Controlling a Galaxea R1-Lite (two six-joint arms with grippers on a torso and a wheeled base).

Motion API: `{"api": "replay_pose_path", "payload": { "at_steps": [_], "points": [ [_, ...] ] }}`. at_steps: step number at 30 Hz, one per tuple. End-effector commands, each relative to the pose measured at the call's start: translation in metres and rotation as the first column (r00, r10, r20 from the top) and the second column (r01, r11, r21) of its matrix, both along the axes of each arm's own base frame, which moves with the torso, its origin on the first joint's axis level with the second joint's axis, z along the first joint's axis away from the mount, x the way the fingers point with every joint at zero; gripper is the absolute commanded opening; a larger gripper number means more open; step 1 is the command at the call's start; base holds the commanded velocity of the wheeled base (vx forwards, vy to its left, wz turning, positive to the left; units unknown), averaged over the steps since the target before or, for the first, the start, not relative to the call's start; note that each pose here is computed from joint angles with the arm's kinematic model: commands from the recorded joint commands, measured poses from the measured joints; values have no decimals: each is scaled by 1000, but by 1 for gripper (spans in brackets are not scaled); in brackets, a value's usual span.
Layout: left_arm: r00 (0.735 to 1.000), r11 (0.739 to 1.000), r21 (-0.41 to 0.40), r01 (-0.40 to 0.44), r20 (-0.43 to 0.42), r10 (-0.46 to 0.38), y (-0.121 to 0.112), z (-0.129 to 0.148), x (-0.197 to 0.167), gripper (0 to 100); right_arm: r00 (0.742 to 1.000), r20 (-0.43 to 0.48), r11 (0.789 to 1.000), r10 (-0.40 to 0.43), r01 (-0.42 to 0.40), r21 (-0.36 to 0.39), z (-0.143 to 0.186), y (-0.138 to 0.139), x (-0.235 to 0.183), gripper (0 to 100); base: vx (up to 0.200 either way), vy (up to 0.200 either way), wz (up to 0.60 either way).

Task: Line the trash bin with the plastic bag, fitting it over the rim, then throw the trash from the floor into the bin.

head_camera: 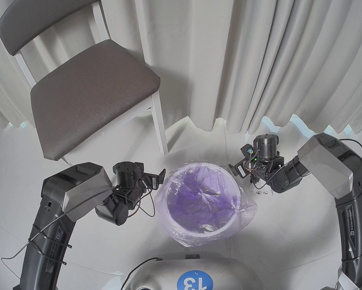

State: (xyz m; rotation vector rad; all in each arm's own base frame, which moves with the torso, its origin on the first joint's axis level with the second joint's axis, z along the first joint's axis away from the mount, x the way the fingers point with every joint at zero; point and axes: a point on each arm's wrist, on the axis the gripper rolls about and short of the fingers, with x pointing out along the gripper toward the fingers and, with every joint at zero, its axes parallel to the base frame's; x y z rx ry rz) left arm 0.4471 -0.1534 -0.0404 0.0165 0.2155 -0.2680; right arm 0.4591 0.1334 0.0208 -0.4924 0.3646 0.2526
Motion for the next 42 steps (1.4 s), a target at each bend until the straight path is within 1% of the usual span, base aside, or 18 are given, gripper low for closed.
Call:
{"api": "replay_pose_path", "payload": {
  "at_steps": [1, 4, 5, 6, 7, 9, 10, 12, 14, 15, 18, 22, 25, 30, 33, 36, 42],
  "points": [
    [999, 1000, -16, -19, 33, 20, 16, 33, -21, 100, 1000, 29, 1000, -7, 7, 4, 51, -11, -25, 100, 0, 0, 0],
    [1000, 1000, -9, -4, 17, 4, 18, 34, -41, 100, 1000, -13, 1000, -11, 10, -19, 59, -17, -47, 100, 0, 0, 0],
    [1000, 1000, -9, -4, 17, 4, 18, 34, -41, 100, 1000, -13, 1000, -11, 10, -19, 59, -17, -47, 100, 0, 0, 0],
    [1000, 1000, 1, 14, 1, -14, 18, 34, -55, 100, 999, -52, 999, -7, 5, -40, 59, -22, -62, 100, 0, 0, 0],
    [1000, 1000, 3, 21, -8, -21, 18, 34, -62, 100, 997, -71, 999, -4, 0, -53, 58, -24, -69, 100, 0, 0, 0],
    [999, 999, 6, 32, -19, -32, 19, 34, -68, 100, 996, -85, 998, -3, -3, -61, 57, -26, -76, 100, 0, 0, 0],
    [996, 997, 1, 80, -44, -80, 22, 34, -81, 100, 994, -113, 997, 0, -9, -77, 53, -29, -88, 100, 0, 0, 0],
    [988, 991, -8, 136, -67, -136, 26, 35, -94, 100, 990, -139, 996, 3, -15, -88, 50, -32, -99, 100, 0, 0, 0],
    [982, 986, -12, 169, -83, -169, 28, 35, -102, 100, 988, -157, 995, 4, -18, -93, 48, -33, -107, 100, 0, 0, 0],
    [974, 980, -16, 199, -111, -199, 29, 31, -110, 100, 983, -184, 994, 7, -27, -102, 43, -34, -115, 100, 0, 0, 0],
    [966, 977, -13, 215, -143, -214, 28, 23, -116, 100, 976, -219, 993, 16, -40, -108, 34, -33, -125, 100, 0, 0, 0],
    [959, 975, -7, 222, -180, -220, 26, 10, -118, 100, 973, -227, 993, 36, -60, -99, 27, -29, -135, 100, 0, 0, 0],
    [950, 972, 16, 234, -215, -225, 26, -7, -118, 100, 976, -212, 992, 54, -76, -97, 20, -27, -144, 100, 0, 0, 0],
    [946, 971, 26, 238, -233, -225, 24, -22, -112, 100, 978, -201, 992, 61, -82, -95, 22, -27, -149, 100, 0, 0, 0],
    [948, 971, 29, 236, -226, -224, 23, -26, -107, 100, 977, -199, 992, 71, -90, -88, 26, -26, -155, 100, 0, 0, 0],
    [949, 972, 31, 231, -229, -218, 22, -32, -97, 100, 969, -233, 990, 82, -107, -95, 19, -24, -161, 100, 0, 0, 0],
    [949, 973, 34, 229, -230, -216, 19, -31, -86, 100, 959, -250, 986, 136, -157, -63, 13, -14, -161, 100, 0, 0, 0]
  ]
}}
